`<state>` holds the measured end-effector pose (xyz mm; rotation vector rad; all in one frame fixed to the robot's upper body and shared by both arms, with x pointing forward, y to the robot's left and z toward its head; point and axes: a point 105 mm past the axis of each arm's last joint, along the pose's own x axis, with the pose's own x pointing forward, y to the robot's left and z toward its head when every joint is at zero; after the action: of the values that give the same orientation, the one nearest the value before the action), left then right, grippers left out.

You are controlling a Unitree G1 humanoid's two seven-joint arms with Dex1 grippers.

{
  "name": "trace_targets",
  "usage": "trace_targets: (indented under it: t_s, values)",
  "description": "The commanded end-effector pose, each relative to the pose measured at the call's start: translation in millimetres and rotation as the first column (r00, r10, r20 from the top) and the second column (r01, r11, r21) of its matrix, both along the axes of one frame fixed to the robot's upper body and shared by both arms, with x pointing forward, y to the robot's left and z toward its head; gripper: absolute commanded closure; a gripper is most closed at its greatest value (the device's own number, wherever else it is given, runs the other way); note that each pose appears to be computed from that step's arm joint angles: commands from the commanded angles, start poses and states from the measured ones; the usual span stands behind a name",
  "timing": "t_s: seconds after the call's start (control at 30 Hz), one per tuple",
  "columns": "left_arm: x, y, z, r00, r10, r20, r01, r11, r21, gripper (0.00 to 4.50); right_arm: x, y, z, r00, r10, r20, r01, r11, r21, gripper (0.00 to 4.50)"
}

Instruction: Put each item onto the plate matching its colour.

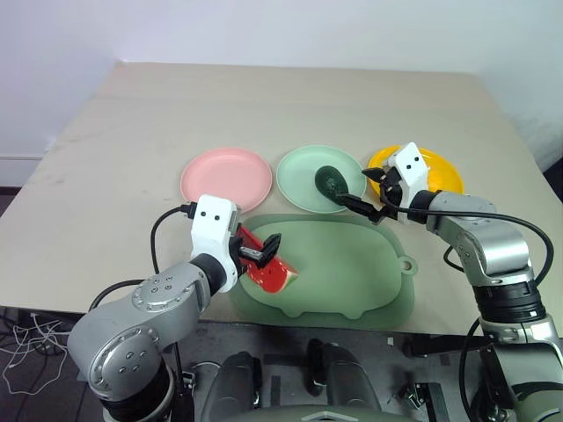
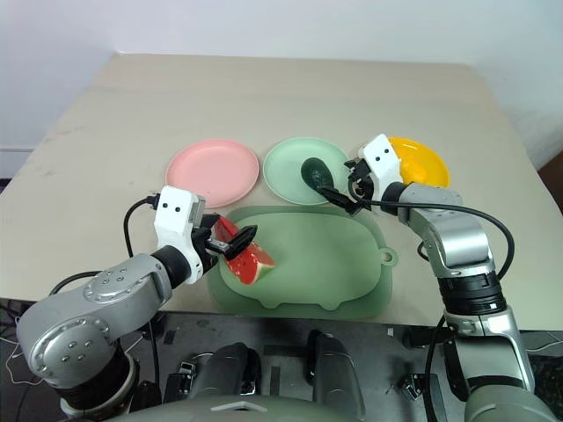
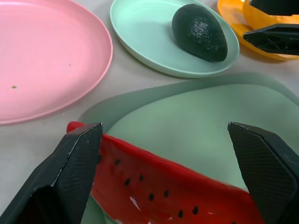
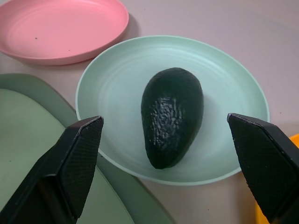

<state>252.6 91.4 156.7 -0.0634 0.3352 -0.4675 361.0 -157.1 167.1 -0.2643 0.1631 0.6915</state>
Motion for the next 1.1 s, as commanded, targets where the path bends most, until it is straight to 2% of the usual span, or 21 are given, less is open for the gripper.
trace_targets:
  t_s: [0.03, 0.3, 0.43, 0.7, 1.1]
  values:
    - [2.2, 4.0, -3.5, 1.0, 0.012, -0.018, -0.012, 0.999, 0.042, 0.0, 0.2, -2.7, 9.4, 0.999, -0.013, 0.047, 0.013, 1.0, 0.01, 0.02]
    - [27.4, 3.8, 11.3, 1.0, -0.008, 0.016, 0.006, 0.996, 0.088, 0.0, 1.4, -2.0, 8.8, 0.998, -0.028, 0.048, 0.027, 0.999, 0.018, 0.02]
    - [31.9, 2.5, 17.5, 0.999, -0.024, 0.032, 0.022, 0.997, 0.081, 0.0, 1.6, -4.8, 11.0, 0.998, -0.039, 0.055, 0.038, 0.999, 0.02, 0.02]
    - [24.2, -0.7, 31.8, 0.993, -0.093, 0.075, 0.091, 0.995, 0.035, 0.0, 1.6, -5.7, 10.2, 0.997, -0.047, 0.055, 0.045, 0.999, 0.025, 0.02]
    - [-0.1, -10.8, 11.5, 0.995, -0.095, 0.006, 0.096, 0.995, -0.022, 0.0, 5.5, -2.0, 10.3, 0.998, -0.032, 0.055, 0.031, 0.999, 0.026, 0.02]
